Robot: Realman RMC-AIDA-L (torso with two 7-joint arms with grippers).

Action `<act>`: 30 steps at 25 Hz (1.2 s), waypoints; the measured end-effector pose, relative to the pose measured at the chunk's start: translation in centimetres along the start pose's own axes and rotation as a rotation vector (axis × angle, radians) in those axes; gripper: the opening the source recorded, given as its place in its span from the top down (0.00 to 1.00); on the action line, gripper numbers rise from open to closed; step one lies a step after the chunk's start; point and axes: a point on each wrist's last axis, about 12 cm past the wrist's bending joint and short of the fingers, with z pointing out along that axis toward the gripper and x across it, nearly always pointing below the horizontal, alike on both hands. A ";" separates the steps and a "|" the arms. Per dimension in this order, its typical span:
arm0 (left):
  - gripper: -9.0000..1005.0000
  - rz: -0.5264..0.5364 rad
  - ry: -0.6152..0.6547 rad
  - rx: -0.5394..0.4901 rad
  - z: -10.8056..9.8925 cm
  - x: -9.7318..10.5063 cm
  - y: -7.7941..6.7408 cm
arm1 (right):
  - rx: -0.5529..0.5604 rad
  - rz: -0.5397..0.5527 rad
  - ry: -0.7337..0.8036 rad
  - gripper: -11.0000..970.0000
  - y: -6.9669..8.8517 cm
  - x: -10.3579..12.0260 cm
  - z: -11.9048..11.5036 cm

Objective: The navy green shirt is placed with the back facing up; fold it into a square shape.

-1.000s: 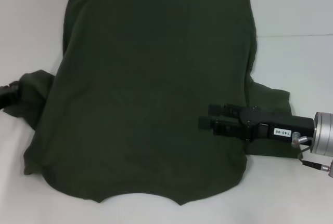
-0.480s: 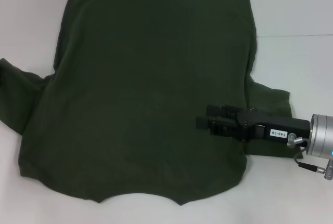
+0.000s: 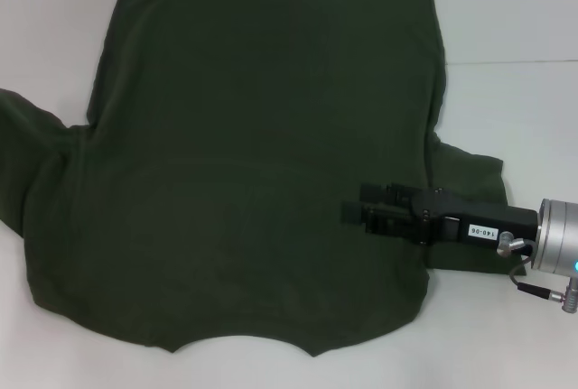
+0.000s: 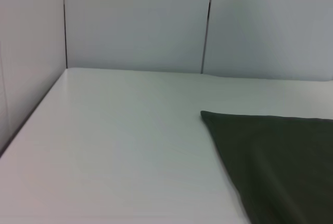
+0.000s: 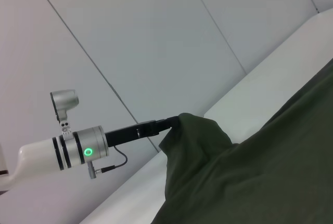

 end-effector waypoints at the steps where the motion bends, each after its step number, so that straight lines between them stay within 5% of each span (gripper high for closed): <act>1: 0.98 0.003 -0.001 -0.003 0.0 -0.1 0.0 | 0.000 0.000 0.000 0.18 0.0 0.0 0.0; 19: 0.98 0.046 -0.034 0.012 0.9 -1.8 -0.6 | 0.000 0.003 -0.011 0.18 0.0 0.0 0.0; 30: 0.98 -0.028 -0.007 0.153 -1.9 -1.2 -1.9 | 0.004 0.003 -0.009 0.18 0.0 0.0 0.0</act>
